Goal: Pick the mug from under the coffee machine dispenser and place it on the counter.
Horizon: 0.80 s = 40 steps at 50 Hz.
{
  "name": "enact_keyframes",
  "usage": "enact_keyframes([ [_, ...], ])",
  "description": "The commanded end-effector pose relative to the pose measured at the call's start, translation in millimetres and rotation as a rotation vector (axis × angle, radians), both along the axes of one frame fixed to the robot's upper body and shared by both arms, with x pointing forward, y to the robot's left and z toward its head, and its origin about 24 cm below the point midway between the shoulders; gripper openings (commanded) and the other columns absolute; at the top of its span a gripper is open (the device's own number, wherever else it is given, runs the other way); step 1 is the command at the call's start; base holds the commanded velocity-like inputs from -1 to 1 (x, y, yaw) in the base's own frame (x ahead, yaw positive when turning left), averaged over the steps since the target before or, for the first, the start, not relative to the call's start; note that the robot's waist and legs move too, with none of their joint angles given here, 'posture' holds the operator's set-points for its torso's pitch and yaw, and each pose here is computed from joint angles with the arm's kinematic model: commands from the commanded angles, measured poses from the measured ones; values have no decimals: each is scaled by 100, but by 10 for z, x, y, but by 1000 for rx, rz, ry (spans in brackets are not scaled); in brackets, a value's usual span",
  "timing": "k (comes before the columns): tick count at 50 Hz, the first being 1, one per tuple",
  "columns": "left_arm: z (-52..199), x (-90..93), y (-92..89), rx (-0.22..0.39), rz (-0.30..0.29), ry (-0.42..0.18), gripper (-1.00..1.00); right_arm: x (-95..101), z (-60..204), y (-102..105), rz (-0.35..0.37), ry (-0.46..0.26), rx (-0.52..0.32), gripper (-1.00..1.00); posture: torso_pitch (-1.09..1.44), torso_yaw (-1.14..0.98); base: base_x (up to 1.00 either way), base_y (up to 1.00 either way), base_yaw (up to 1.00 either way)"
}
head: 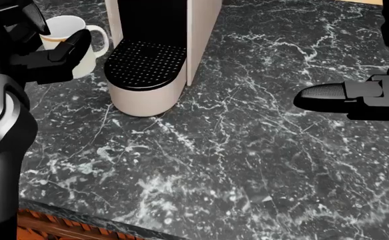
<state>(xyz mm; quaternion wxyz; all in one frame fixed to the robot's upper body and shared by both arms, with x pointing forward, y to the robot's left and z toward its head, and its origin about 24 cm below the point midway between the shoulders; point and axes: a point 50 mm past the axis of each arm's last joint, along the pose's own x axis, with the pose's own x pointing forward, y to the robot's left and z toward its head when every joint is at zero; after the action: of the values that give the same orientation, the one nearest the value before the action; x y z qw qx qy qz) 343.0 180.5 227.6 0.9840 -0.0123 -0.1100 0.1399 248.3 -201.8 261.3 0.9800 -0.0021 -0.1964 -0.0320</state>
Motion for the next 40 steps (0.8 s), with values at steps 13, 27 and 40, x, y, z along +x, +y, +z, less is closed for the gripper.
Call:
enact_keyframes([
  [13,180,-25,251,27,30,-155,-100,-52,116,-6,-5,-73,-9,100,0,0,0,0,0],
  [27,99,4,393,48,47,-174,-100,-42,135,-10,-5,-77,-7,100,0,0,0,0,0],
  [40,-15,-49,472,54,52,-175,-100,-57,124,-6,-4,-77,-10,100,0,0,0,0,0],
])
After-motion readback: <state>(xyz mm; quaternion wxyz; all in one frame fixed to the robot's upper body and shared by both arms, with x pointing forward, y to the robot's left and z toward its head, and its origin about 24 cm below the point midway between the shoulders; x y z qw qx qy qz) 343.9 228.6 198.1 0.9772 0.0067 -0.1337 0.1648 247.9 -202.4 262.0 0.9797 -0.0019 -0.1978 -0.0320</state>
